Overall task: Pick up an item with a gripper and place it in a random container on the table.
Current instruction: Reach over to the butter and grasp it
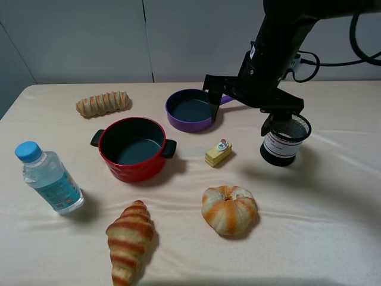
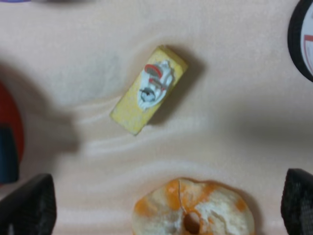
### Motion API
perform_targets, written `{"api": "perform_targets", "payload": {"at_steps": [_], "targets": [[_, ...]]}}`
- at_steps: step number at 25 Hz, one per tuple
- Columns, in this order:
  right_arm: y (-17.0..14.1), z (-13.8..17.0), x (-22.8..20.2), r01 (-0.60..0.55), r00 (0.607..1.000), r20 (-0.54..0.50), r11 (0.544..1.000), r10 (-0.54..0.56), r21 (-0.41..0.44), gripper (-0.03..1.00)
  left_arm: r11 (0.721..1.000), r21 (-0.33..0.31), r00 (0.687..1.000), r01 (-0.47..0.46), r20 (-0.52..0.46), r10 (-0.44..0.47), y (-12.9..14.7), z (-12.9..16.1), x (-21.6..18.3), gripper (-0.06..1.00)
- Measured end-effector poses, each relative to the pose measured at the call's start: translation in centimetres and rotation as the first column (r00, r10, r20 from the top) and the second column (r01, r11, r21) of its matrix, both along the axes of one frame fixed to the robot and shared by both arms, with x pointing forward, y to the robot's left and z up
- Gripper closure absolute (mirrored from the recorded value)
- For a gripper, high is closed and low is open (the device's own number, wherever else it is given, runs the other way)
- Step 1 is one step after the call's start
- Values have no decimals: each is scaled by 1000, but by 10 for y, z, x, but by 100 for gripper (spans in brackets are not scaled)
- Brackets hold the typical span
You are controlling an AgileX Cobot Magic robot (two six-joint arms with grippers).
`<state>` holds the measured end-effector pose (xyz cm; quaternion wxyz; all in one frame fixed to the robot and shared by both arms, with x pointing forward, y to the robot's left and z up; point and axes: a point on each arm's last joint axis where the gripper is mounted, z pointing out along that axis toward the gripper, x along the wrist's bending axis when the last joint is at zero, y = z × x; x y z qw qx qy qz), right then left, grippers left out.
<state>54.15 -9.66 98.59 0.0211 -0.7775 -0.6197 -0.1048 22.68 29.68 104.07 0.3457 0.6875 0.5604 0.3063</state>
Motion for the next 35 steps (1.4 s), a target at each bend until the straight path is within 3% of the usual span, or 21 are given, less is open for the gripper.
{"api": "perform_targets", "payload": {"at_steps": [16, 35], "targets": [[11, -56, 17, 106, 993, -58, 994, -107, -18, 27, 1000, 0, 1000, 0, 0, 0, 0, 0, 0, -4], [20, -97, 31, 188, 972, -131, 980, -196, -68, 27, 1000, 0, 1000, 0, 1, 0, 0, 0, 0, -4]]}}
